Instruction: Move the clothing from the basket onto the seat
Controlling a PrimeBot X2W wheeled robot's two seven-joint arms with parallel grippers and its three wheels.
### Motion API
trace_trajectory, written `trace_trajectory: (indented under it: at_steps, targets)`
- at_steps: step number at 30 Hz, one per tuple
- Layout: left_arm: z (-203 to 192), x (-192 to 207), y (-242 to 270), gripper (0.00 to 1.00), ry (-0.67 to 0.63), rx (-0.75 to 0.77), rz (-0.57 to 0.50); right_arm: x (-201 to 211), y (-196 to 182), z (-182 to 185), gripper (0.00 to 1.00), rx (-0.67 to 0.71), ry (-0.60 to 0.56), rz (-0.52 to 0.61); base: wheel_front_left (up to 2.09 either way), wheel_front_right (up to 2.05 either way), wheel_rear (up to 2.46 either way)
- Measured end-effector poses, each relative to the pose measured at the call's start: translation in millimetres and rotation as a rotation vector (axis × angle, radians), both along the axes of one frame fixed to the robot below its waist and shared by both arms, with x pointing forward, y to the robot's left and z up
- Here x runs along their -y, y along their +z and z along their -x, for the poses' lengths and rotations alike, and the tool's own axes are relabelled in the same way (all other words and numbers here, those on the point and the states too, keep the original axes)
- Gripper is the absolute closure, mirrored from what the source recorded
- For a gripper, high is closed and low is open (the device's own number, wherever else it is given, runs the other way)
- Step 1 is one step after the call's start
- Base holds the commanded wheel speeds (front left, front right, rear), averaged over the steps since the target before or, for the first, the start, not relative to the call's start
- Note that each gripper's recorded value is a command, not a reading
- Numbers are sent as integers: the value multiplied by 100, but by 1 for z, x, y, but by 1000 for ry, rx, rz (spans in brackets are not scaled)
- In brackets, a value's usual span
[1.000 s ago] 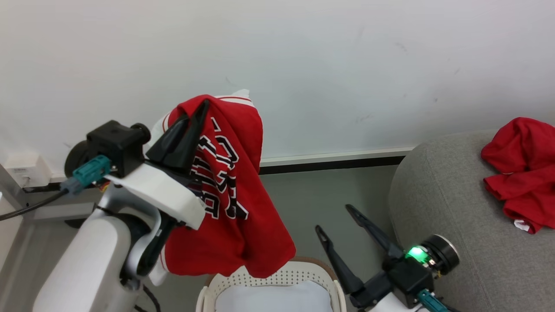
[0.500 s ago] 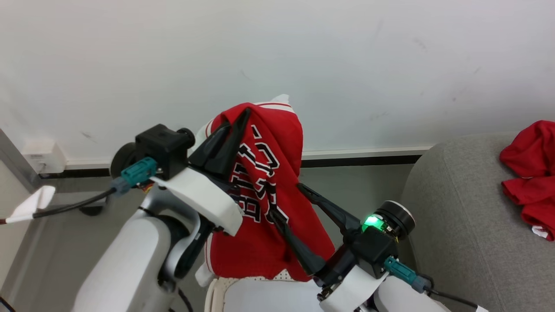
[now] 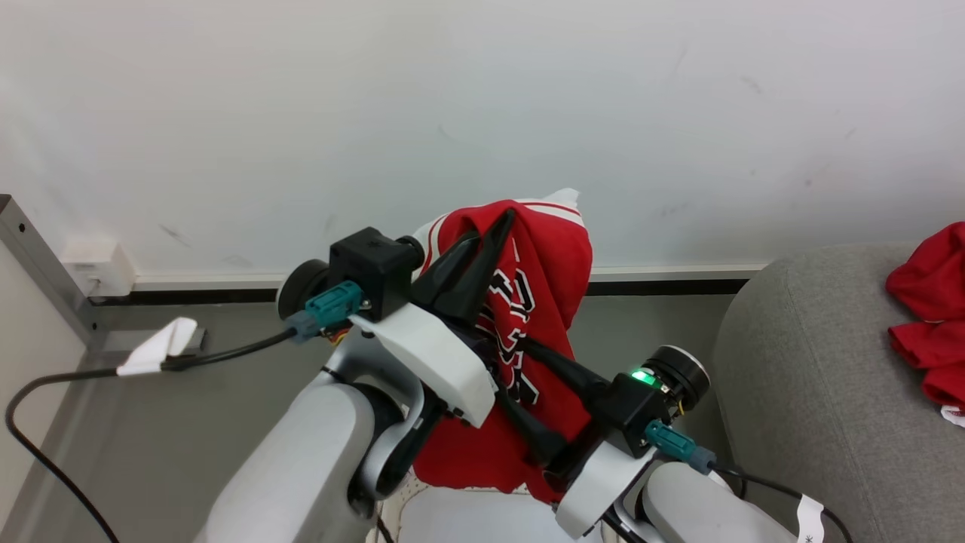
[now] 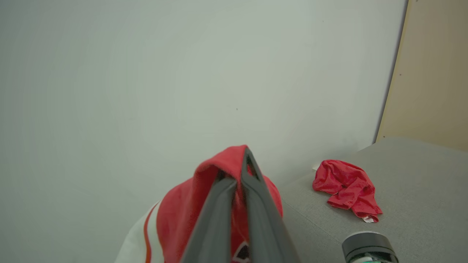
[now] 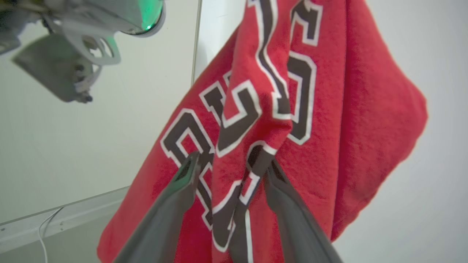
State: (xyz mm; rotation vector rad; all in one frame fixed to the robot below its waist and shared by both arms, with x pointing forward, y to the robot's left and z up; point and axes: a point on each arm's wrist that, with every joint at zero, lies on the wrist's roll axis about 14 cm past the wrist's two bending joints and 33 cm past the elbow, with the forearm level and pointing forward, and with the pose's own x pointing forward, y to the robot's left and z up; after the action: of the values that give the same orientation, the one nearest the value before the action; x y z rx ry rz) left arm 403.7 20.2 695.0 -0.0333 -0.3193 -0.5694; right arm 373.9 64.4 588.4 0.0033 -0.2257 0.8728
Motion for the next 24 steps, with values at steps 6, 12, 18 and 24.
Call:
trace_trajectory:
  at_steps: [6, 12, 18, 24]
  targets:
    - [2, 5, -2, 100, -10, -6, -4, -5, -2, -2, 100, -24, 15, 0, 0, 0, 0]
    - [-3, 2, -7, 100, -1, -20, -8, 4, 0, -10, 100, -41, -19, -22, 0, 0, 0]
    - [-10, -3, -13, 22, 23, -28, -10, 20, 8, -18, 100, -38, -71, -58, 0, 0, 0]
    - [-13, 0, -20, 0, 22, -34, -24, 41, 12, -30, 100, -41, -143, -93, 0, 0, 0]
